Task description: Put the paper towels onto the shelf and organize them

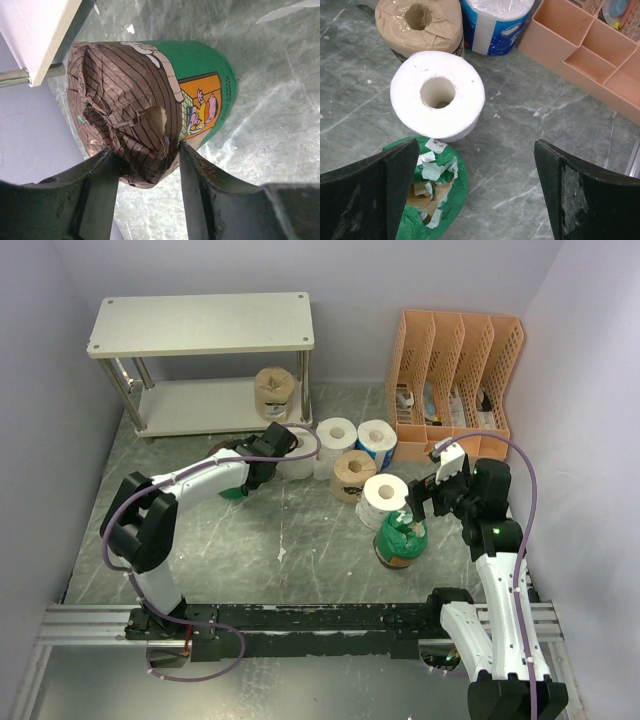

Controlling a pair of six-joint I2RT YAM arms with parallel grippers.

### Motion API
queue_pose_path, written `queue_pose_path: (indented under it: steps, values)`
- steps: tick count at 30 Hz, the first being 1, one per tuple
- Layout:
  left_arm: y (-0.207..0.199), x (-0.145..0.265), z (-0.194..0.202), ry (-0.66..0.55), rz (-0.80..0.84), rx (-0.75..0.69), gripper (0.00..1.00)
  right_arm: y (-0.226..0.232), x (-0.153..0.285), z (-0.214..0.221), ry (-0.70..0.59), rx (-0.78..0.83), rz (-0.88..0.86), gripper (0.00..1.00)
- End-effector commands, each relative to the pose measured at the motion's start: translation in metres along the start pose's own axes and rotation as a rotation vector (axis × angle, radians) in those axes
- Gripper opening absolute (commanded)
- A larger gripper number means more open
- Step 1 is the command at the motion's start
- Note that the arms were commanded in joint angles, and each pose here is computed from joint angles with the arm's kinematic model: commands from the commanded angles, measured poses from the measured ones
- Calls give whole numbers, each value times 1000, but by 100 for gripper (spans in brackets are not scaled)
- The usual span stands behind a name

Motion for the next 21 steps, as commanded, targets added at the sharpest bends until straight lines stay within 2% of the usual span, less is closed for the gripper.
queue_pose_path:
  steps: [1,5,6,7,8,15,21]
  values:
    - [-21,-18,14,75,64,-27,53,-1,0,0,-6,9,0,100]
    - [-24,-20,15,90,70,-38,42,-1,0,0,-7,9,1,100]
    - [-24,-21,15,95,68,-41,35,-1,0,0,-8,10,2,100]
    - [-25,-22,16,98,60,-43,16,0,0,1,-6,8,0,100]
    - [-24,-22,16,102,48,-44,8,-1,0,0,-8,11,1,100]
    - [-27,-22,18,110,70,-95,7,0,1,0,-9,10,2,100]
    - [-7,-12,4,90,-89,-110,7,0,1,0,-12,12,2,100]
Point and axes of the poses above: each gripper's point midway between its finger pads, its own x axis back along the fingers, its own y axis along the line the jaws close on, z = x × y, the point moved 6 cm from there along x, back along the fingers, and after that the axes turned 10 degrees about x, right-handed, at the moved point
